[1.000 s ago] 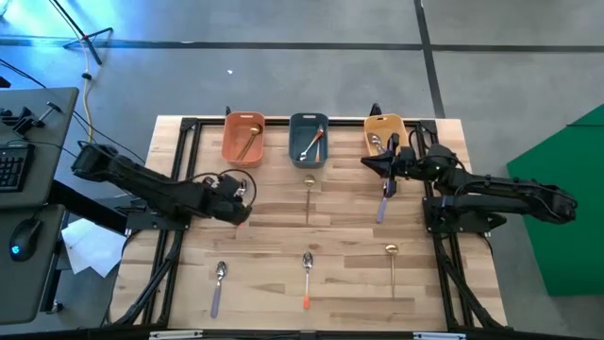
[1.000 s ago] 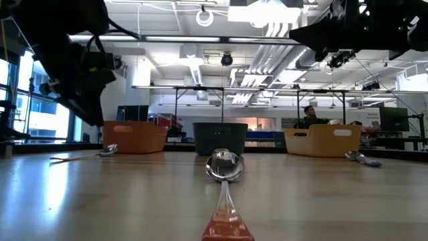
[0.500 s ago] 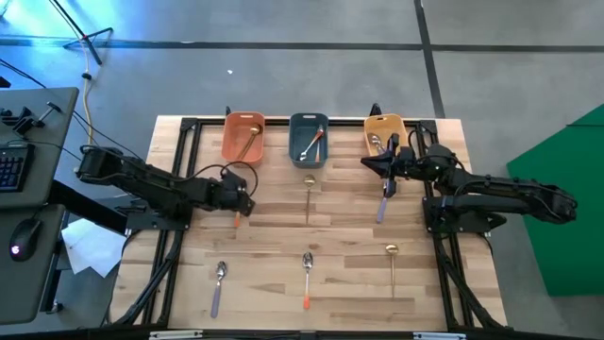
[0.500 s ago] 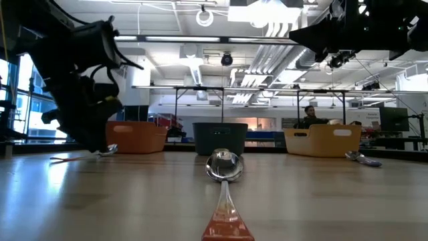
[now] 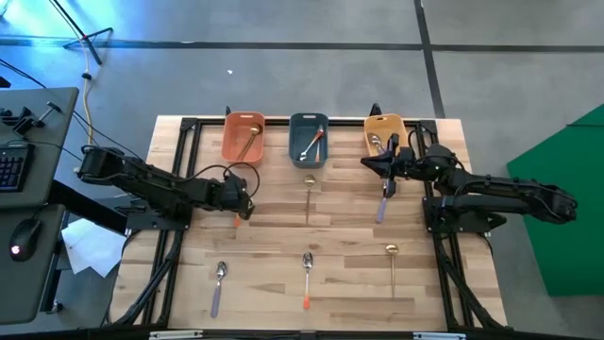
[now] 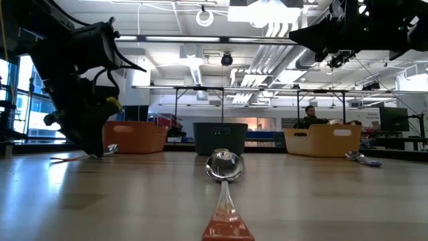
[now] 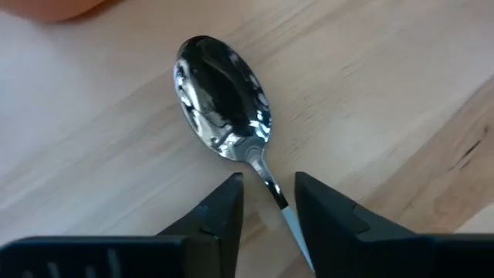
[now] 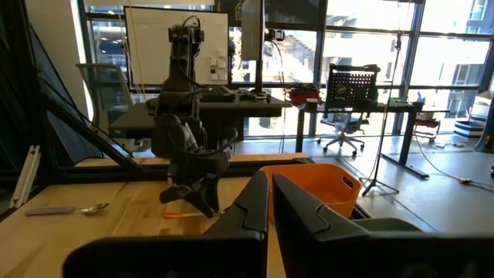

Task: Sort silverware by color (type)
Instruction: Put the orange spoon into the blue bin

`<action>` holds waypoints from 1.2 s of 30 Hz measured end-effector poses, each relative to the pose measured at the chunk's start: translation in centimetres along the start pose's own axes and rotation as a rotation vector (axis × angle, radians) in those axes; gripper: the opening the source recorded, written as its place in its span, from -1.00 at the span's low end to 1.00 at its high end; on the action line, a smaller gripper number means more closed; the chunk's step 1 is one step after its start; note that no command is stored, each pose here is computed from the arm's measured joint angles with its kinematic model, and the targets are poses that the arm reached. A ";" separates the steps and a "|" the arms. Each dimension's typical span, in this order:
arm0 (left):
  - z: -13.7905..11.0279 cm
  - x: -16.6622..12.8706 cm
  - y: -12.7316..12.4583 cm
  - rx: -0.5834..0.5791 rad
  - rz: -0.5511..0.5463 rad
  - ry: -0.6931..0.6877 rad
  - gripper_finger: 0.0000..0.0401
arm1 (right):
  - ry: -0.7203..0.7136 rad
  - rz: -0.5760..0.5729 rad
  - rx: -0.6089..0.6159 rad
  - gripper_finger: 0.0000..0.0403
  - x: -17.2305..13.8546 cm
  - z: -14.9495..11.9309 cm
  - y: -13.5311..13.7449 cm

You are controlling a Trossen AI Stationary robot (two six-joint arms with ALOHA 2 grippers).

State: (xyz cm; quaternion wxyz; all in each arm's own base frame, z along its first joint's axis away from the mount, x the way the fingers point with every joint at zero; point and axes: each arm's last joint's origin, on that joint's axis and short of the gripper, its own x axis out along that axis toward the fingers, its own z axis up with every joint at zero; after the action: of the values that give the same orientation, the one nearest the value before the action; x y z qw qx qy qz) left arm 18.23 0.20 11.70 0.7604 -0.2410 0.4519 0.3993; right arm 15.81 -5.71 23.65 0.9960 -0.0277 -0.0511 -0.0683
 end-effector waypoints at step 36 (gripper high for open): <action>23.3 -5.4 -4.0 -0.189 -0.744 -0.652 -1.00 | 0.007 0.000 -0.005 -0.98 0.0 -0.1 0.0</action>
State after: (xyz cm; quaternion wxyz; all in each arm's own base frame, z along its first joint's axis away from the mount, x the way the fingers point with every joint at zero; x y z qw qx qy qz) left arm 31.60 12.84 27.56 0.9277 -0.3162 0.0365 0.1950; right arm 15.82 -5.71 23.58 0.9961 -0.0302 -0.0472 -0.0684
